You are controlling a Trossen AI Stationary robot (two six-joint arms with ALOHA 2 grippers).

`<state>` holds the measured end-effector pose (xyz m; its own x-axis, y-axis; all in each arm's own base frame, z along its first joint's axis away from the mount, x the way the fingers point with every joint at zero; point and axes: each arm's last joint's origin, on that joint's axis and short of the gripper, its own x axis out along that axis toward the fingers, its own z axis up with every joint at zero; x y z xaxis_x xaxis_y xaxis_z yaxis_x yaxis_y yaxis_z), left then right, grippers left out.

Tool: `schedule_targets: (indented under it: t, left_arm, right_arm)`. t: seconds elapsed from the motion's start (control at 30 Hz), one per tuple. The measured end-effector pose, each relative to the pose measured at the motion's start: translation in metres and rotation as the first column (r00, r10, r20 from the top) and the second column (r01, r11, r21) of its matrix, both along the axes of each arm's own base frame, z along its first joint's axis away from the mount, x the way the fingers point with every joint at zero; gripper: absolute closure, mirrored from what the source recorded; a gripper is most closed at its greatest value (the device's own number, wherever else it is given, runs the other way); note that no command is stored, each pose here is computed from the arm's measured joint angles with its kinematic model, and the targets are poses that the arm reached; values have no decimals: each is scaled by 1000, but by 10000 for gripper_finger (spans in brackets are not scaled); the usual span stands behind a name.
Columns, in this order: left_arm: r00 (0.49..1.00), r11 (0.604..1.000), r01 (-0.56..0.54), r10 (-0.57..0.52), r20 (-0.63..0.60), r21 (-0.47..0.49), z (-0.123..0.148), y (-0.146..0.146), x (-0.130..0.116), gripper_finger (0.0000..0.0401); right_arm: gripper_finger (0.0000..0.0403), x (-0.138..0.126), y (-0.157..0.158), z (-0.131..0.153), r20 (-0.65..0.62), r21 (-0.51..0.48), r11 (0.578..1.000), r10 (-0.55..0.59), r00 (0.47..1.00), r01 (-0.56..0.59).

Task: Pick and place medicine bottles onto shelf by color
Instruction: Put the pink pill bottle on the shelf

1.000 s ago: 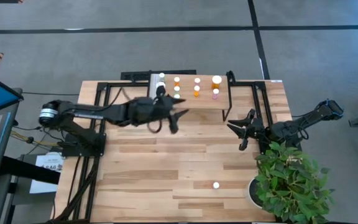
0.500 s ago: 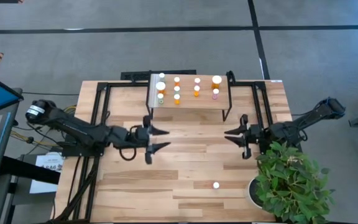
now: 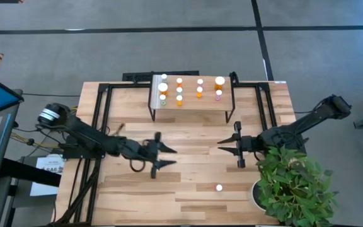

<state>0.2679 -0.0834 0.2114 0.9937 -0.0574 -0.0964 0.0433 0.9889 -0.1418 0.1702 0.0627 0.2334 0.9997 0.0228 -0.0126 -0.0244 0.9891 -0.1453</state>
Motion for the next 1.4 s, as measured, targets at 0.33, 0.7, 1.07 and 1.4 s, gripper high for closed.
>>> schedule_targets:
  t: [0.33,0.7,1.07,1.4]
  left_arm:
    - [962,967,253,-250,-112,12,-43,-39,94,218]
    - [963,965,252,-244,-114,67,-21,-37,103,218]
    - [986,970,141,-120,-113,200,42,-23,70,218]
    - [988,974,93,-116,99,208,66,-8,26,218]
  right_arm:
    - [300,9,-1,1,-23,-33,999,-24,999,23]
    - [293,13,9,-8,-75,-64,994,80,994,-85]
    - [146,18,42,-39,-246,63,935,355,902,-350]
    - [112,26,48,-64,-366,165,884,466,806,-437]
